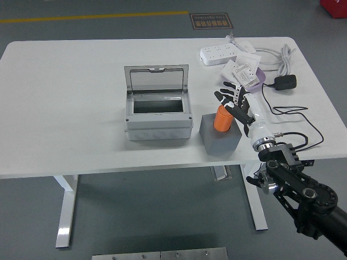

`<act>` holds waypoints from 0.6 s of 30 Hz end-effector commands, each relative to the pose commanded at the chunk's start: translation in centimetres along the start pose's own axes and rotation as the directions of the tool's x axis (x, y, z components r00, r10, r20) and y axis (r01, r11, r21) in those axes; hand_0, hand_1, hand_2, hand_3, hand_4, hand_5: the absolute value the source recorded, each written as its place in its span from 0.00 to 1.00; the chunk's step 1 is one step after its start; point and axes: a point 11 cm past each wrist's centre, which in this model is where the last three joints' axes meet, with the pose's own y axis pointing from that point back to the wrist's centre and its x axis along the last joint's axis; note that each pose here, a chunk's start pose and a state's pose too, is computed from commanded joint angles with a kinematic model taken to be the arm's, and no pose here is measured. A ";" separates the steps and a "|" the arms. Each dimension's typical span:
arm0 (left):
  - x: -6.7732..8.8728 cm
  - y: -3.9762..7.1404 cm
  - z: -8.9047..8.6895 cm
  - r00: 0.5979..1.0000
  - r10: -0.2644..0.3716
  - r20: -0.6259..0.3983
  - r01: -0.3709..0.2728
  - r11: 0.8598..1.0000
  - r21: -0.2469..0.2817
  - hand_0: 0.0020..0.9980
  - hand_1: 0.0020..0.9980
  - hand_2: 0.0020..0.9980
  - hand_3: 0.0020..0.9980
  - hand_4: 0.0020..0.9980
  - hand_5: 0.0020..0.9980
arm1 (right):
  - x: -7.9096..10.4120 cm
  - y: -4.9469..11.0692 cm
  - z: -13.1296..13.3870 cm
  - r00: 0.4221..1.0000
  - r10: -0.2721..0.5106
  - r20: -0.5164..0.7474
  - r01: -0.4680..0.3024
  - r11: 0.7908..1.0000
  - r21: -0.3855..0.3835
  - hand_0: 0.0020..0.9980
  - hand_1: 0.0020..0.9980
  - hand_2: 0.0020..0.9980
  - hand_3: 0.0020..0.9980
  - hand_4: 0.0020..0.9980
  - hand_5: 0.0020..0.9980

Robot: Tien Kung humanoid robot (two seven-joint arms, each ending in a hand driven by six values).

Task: Fetch the battery,place it into the box,close the lid of the box

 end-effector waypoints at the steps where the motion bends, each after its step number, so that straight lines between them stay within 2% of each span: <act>1: 0.0 0.0 0.0 1.000 0.000 0.001 0.000 1.000 -0.001 0.62 0.77 0.64 0.69 0.63 0.18 | 0.0 0.0 0.0 1.000 -0.001 -0.001 0.001 1.000 -0.001 0.82 0.75 0.75 0.80 1.00 0.49; 16: -0.2 0.0 0.2 1.000 -0.002 0.008 0.002 1.000 -0.005 0.62 0.78 0.65 0.69 0.63 0.18 | -1.4 0.4 0.5 0.999 -0.034 -0.013 0.034 0.999 -0.015 0.82 0.75 0.74 0.80 1.00 0.46; 17: -0.2 0.0 0.2 1.000 -0.003 0.008 0.003 1.000 -0.004 0.62 0.78 0.65 0.69 0.63 0.18 | -1.4 0.4 0.5 0.999 -0.036 -0.014 0.035 0.999 -0.017 0.80 0.74 0.74 0.80 0.92 0.34; 18: -0.2 0.0 0.2 1.000 -0.003 0.009 0.003 1.000 -0.004 0.62 0.78 0.65 0.69 0.63 0.18 | -1.5 0.4 0.6 0.999 -0.037 -0.015 0.037 0.999 -0.019 0.80 0.74 0.74 0.80 0.92 0.34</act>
